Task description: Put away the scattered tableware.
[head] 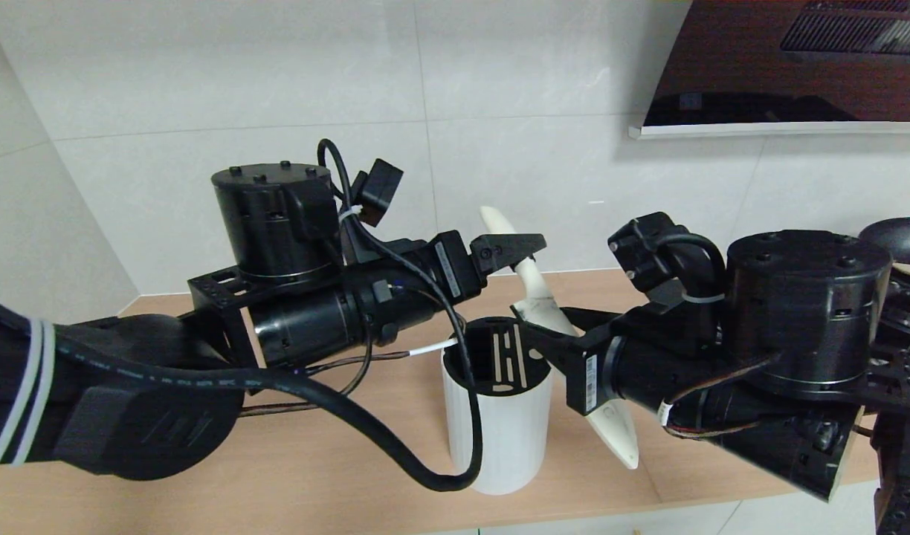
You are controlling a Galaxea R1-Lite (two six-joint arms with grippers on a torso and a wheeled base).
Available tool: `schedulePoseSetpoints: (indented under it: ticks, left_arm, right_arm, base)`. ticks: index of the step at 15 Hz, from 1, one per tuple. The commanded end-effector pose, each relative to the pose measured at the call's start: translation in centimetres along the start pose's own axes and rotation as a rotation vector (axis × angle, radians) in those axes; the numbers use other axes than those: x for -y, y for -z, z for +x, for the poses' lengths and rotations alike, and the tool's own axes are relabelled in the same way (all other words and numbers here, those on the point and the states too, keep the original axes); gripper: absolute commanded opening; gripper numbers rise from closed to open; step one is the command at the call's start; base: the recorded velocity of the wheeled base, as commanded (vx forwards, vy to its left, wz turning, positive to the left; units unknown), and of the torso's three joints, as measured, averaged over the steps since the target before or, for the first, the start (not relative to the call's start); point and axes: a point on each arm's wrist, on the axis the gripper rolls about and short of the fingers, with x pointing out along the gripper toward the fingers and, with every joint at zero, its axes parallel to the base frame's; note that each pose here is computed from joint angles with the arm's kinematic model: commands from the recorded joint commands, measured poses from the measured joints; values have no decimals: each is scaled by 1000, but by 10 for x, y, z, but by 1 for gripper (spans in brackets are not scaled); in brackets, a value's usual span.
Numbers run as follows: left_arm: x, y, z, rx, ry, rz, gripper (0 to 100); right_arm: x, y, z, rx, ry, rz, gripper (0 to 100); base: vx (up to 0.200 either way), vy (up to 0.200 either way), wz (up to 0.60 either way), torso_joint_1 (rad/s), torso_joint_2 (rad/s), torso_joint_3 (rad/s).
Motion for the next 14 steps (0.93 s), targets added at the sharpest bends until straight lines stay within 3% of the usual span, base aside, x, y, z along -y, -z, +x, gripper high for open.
schedulePoseSetpoints:
  ticks: [1, 11, 12, 14]
  left_arm:
    - [-2, 4, 5, -12, -3, -4, 100]
    - [-1, 2, 6, 11, 13, 4, 100]
    - [-1, 3, 7, 9, 11, 3, 0]
    - [-2, 4, 7, 7, 9, 4, 0]
  right_arm:
    - [-6, 3, 0, -10, -16, -5, 0]
    - [-7, 7, 2, -21, -18, -9, 0]
    - [-7, 7, 2, -21, -18, -9, 0]
    - [-7, 7, 2, -21, -18, -9, 0]
  base:
    - [0, 0, 0, 0, 0, 0]
    - [0, 0, 0, 0, 0, 0]
    - [0, 0, 0, 0, 0, 0]
    - [0, 0, 0, 0, 0, 0]
